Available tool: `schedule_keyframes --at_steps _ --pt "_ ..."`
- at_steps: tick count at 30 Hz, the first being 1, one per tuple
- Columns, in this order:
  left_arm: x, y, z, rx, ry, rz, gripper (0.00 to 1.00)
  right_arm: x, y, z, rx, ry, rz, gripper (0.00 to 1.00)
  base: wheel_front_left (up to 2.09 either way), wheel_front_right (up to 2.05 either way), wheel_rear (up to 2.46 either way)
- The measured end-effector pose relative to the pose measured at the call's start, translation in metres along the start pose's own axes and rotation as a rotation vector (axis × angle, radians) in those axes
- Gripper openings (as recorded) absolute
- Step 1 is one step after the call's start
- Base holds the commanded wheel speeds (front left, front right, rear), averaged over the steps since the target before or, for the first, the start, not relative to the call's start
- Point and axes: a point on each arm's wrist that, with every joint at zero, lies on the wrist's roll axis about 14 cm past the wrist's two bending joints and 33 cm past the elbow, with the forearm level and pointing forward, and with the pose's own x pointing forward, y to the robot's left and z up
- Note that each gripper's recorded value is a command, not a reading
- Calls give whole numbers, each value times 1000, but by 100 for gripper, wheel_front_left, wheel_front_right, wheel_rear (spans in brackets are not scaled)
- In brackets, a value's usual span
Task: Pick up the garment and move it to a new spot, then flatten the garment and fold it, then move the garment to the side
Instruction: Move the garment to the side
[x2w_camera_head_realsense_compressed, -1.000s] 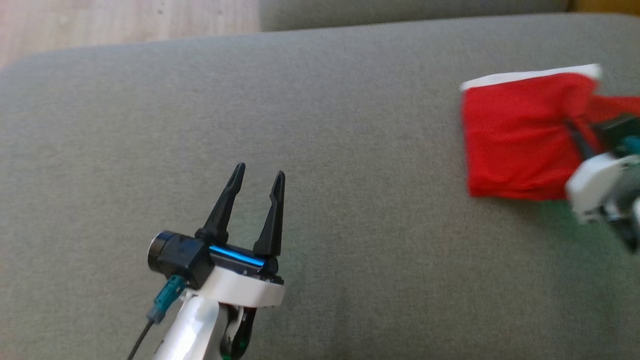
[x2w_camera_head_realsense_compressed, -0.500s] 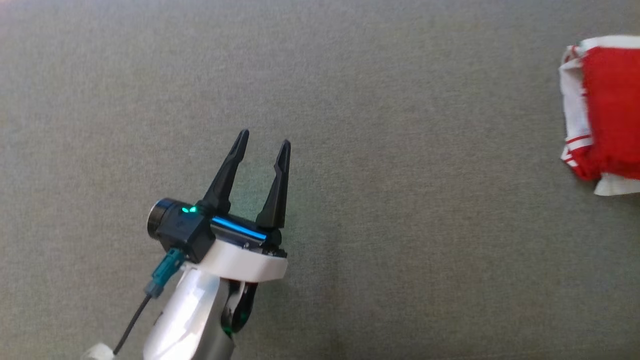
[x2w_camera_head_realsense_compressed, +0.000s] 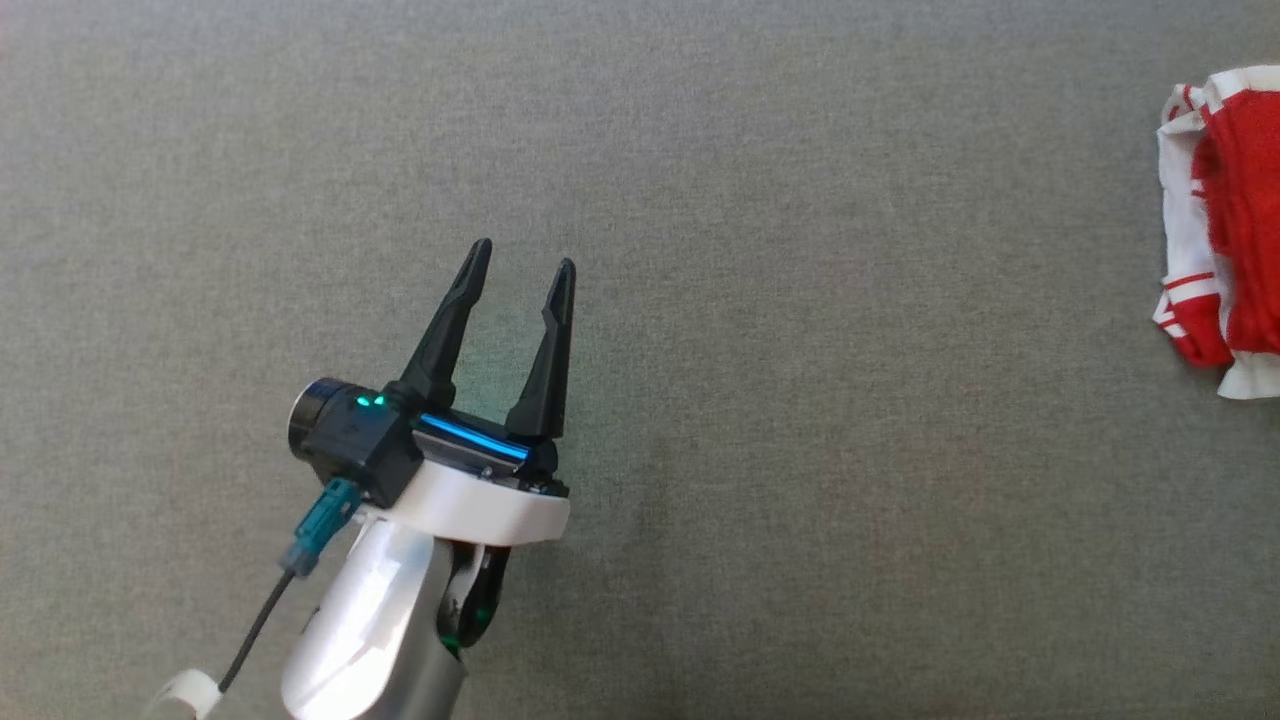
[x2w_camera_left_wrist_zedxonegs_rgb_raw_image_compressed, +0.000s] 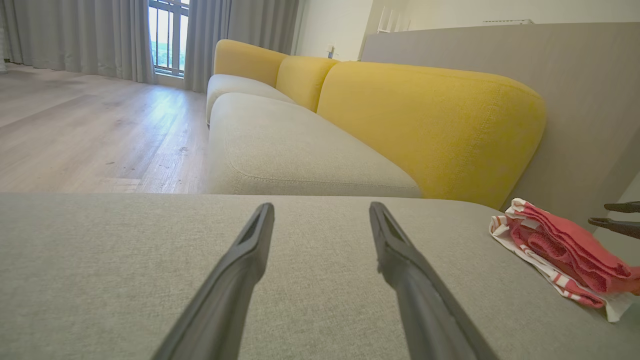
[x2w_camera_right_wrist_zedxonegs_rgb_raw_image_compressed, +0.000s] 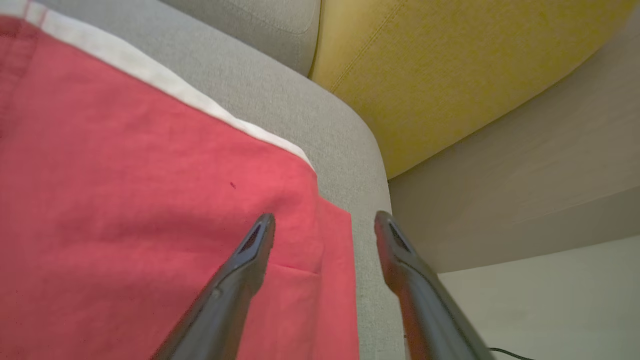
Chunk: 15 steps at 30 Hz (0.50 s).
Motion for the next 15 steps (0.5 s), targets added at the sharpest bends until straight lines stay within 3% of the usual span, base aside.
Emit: schedule_keyframes --at_steps 10,15 --pt "-9 1 31 29 -73 22 100 -34 37 95 236 -359 59 100 0 0 0" --pt "-26 -3 42 53 -94 35 100 -79 66 149 363 -601 129 100 0 0 0"
